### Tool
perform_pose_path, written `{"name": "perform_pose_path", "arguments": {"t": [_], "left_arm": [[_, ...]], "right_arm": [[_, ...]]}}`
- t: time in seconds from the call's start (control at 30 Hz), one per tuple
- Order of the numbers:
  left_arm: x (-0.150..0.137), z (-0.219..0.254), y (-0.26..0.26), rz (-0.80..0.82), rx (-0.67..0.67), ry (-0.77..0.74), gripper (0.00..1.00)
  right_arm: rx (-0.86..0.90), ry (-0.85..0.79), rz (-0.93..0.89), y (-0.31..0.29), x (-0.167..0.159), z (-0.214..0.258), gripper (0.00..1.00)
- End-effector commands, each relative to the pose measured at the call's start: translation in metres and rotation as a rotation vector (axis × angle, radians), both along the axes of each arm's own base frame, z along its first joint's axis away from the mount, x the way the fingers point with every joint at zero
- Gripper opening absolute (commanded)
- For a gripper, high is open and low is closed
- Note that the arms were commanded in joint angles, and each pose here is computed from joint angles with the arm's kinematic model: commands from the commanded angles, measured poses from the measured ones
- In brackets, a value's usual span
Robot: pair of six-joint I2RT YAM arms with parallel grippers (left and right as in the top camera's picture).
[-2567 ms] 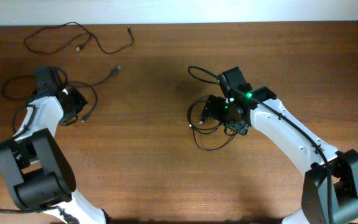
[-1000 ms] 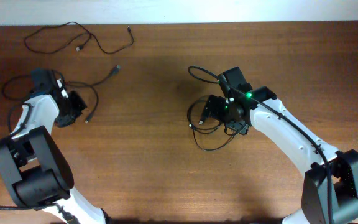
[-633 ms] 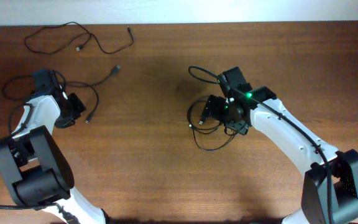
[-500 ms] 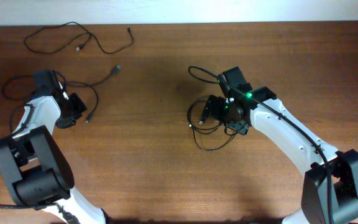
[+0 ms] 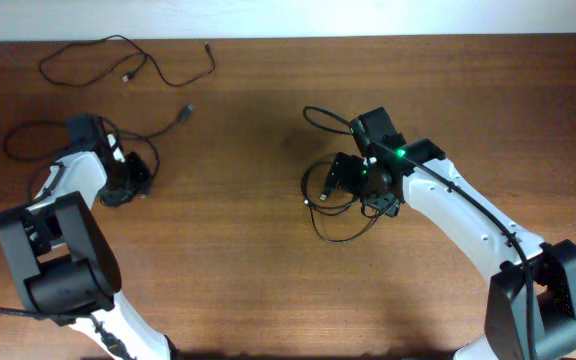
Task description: Untangle cables
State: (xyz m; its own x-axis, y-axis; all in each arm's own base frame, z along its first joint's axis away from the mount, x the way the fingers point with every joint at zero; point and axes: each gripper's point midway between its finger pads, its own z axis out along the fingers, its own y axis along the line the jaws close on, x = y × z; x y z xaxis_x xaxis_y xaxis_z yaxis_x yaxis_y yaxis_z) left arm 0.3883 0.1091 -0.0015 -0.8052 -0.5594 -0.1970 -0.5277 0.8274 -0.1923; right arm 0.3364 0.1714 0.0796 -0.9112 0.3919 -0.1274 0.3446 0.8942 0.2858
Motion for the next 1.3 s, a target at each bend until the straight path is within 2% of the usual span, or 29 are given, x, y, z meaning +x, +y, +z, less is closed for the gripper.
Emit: {"name": "perform_pose_path", "arguments": {"t": [0.0,0.27,0.33,0.43,0.53,0.57,0.67,0.8,0.87,1.0,1.13,1.17,1.2,1.27], "left_arm": [[-0.005,-0.022,-0.041,-0.076,-0.152,0.033,0.00],[0.013,-0.018,-0.081,-0.182,-0.168,-0.021,0.01],[0.020,-0.016,-0.091,-0.210,-0.165,-0.047,0.08],[0.034,-0.012,-0.104,-0.253,-0.152,-0.101,0.12],[0.049,-0.006,-0.105,-0.264,-0.135,-0.165,0.26],[0.052,-0.004,-0.102,-0.260,-0.132,-0.177,0.28],[0.072,0.021,-0.097,-0.258,-0.154,-0.245,0.38],[0.090,0.077,-0.102,-0.289,-0.256,-0.359,0.41],[0.092,0.114,-0.098,-0.291,-0.249,-0.406,0.43],[0.078,0.170,-0.098,-0.297,-0.224,-0.476,0.51],[0.035,0.218,-0.112,-0.310,-0.244,-0.479,0.57],[0.018,0.226,-0.117,-0.310,-0.253,-0.454,0.71],[0.002,0.230,-0.124,-0.312,-0.266,-0.423,0.99],[-0.025,0.232,-0.140,-0.331,-0.291,-0.352,0.99]], "right_arm": [[-0.015,0.001,0.004,-0.002,-0.001,-0.003,0.98],[-0.015,0.001,0.004,-0.002,-0.001,-0.003,0.98],[-0.016,0.001,0.005,-0.002,-0.001,-0.003,0.98],[-0.015,0.001,0.005,-0.002,-0.001,-0.003,0.98],[-0.015,0.001,0.004,-0.002,-0.001,-0.003,0.98],[-0.015,0.001,0.004,-0.002,-0.001,-0.003,0.98],[-0.015,0.001,0.004,-0.002,-0.001,-0.003,0.99],[-0.016,0.001,0.005,-0.002,-0.001,-0.003,0.98],[-0.015,0.001,0.004,-0.002,-0.001,-0.003,0.98],[-0.015,0.001,0.005,-0.002,-0.001,-0.003,0.98],[-0.015,0.001,0.004,-0.002,-0.001,-0.003,0.98],[-0.015,0.001,0.004,-0.002,-0.001,-0.003,0.99],[-0.015,0.001,0.004,-0.002,-0.001,-0.003,0.98],[-0.016,0.001,0.005,-0.002,-0.001,-0.003,0.98]]}}
